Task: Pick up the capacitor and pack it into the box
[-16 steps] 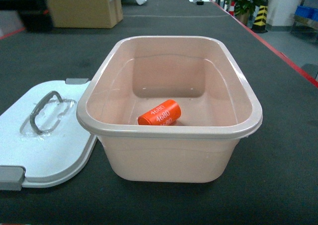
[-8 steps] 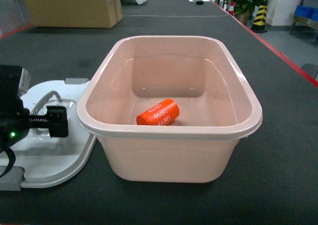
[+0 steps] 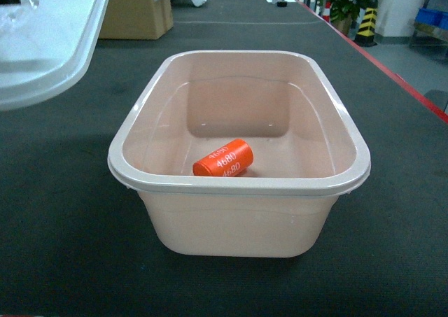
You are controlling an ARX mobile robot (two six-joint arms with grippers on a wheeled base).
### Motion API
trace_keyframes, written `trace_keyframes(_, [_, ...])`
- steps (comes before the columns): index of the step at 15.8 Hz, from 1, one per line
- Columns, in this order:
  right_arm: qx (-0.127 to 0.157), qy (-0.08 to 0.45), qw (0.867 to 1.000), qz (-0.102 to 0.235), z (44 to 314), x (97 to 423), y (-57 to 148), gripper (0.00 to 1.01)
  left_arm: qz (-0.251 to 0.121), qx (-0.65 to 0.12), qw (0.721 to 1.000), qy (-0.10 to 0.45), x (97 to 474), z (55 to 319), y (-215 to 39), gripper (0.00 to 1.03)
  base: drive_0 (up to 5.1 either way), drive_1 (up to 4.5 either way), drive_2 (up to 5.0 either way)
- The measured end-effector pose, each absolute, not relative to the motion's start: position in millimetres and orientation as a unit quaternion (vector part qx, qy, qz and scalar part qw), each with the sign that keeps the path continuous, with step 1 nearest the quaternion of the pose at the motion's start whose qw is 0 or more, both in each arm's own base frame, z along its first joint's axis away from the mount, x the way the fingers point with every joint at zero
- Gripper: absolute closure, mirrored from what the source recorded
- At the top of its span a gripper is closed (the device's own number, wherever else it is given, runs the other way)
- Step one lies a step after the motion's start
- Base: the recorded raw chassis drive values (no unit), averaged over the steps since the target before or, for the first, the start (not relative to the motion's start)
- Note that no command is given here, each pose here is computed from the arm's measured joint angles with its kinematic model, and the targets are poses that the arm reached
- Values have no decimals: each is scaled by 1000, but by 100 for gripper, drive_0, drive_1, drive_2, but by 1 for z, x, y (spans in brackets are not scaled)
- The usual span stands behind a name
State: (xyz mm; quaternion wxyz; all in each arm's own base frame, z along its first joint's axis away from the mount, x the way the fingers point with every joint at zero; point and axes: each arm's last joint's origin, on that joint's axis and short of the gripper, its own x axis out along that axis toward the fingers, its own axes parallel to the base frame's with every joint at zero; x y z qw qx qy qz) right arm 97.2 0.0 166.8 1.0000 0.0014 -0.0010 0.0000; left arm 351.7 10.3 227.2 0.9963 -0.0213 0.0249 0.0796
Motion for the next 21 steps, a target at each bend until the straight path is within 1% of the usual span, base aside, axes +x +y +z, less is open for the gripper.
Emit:
trace_keyframes(1, [1, -1, 1000, 0, 167, 97, 0, 3, 67, -24, 997, 19, 345, 241, -6, 101, 0, 0, 0])
trace_keyframes(2, [1, -1, 1000, 0, 167, 97, 0, 3, 48, -24, 998, 13, 341, 247, -27, 101, 0, 0, 0])
trace_keyframes(4, [1, -1, 1000, 0, 167, 97, 0, 3, 26, -19, 999, 29, 335, 244, -69, 101, 0, 0, 0])
trace_keyframes(7, [1, -1, 1000, 0, 167, 97, 0, 3, 12, -12, 999, 38, 330, 247, -127, 101, 0, 0, 0])
trace_keyframes(9, [1, -1, 1000, 0, 167, 97, 0, 3, 10, -3, 999, 53, 329, 242, -163, 101, 0, 0, 0])
trace_keyframes(12, [1, -1, 1000, 0, 167, 97, 0, 3, 4, 16, 997, 77, 328, 235, -204, 101, 0, 0, 0])
trace_keyframes(13, [1, -1, 1000, 0, 167, 97, 0, 3, -4, 24, 996, 88, 321, 236, -221, 101, 0, 0, 0])
trace_keyframes(14, [1, -1, 1000, 0, 167, 97, 0, 3, -4, 25, 995, 100, 319, 230, -230, 101, 0, 0, 0])
trace_keyframes(15, [1, -1, 1000, 0, 167, 97, 0, 3, -2, 30, 994, 108, 320, 225, -231, 101, 0, 0, 0])
trace_keyframes(21, [1, -1, 1000, 0, 167, 97, 0, 3, -14, 26, 994, 105, 318, 222, -234, 101, 0, 0, 0])
